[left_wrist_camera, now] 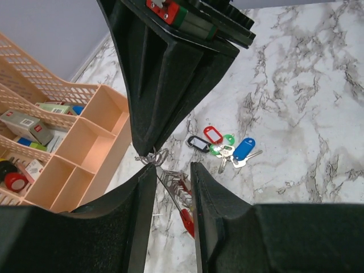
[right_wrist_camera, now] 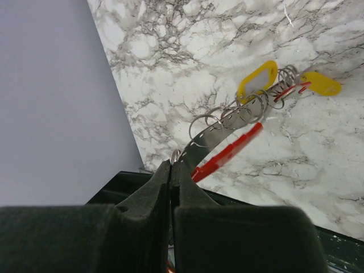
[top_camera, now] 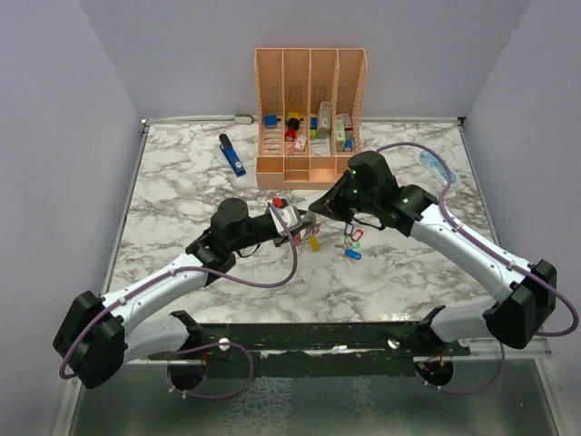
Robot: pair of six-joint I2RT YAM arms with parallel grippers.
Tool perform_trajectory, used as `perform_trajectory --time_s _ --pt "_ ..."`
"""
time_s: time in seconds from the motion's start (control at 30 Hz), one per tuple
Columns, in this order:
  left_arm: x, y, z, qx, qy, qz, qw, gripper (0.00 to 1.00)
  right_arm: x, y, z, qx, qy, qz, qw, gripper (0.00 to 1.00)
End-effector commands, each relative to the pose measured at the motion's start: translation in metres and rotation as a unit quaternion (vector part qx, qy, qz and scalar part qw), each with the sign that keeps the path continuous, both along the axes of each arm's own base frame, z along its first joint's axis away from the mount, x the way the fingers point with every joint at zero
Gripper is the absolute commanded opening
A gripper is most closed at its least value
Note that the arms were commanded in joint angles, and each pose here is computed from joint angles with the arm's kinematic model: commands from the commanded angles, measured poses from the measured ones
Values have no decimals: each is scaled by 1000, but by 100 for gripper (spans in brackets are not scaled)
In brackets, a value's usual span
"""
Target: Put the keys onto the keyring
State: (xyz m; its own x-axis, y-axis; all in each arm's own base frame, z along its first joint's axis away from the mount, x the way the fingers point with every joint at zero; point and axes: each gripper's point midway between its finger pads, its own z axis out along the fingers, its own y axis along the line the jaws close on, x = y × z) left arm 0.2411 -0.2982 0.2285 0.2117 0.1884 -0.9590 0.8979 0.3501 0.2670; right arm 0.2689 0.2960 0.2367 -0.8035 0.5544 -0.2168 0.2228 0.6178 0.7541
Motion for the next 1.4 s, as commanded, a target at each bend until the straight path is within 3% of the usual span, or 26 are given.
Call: perform_trajectory --time_s 0.0,0.67,0.8,0.9,1.37 --pt "-10 -8 4 -6 0 -36 999 34 0 6 8 13 -9 15 1000 1" --pt "6 5 -46 60 28 15 998 30 -3 6 19 23 -24 23 999 1" --pt "6 3 -42 56 23 12 998 22 -3 6 20 23 -25 24 999 1" --pt "7 2 -38 50 16 12 999 0 -4 5 16 21 -23 25 999 1" --pt "2 -4 -21 36 28 -6 999 0 -1 -7 0 -20 -35 16 999 1"
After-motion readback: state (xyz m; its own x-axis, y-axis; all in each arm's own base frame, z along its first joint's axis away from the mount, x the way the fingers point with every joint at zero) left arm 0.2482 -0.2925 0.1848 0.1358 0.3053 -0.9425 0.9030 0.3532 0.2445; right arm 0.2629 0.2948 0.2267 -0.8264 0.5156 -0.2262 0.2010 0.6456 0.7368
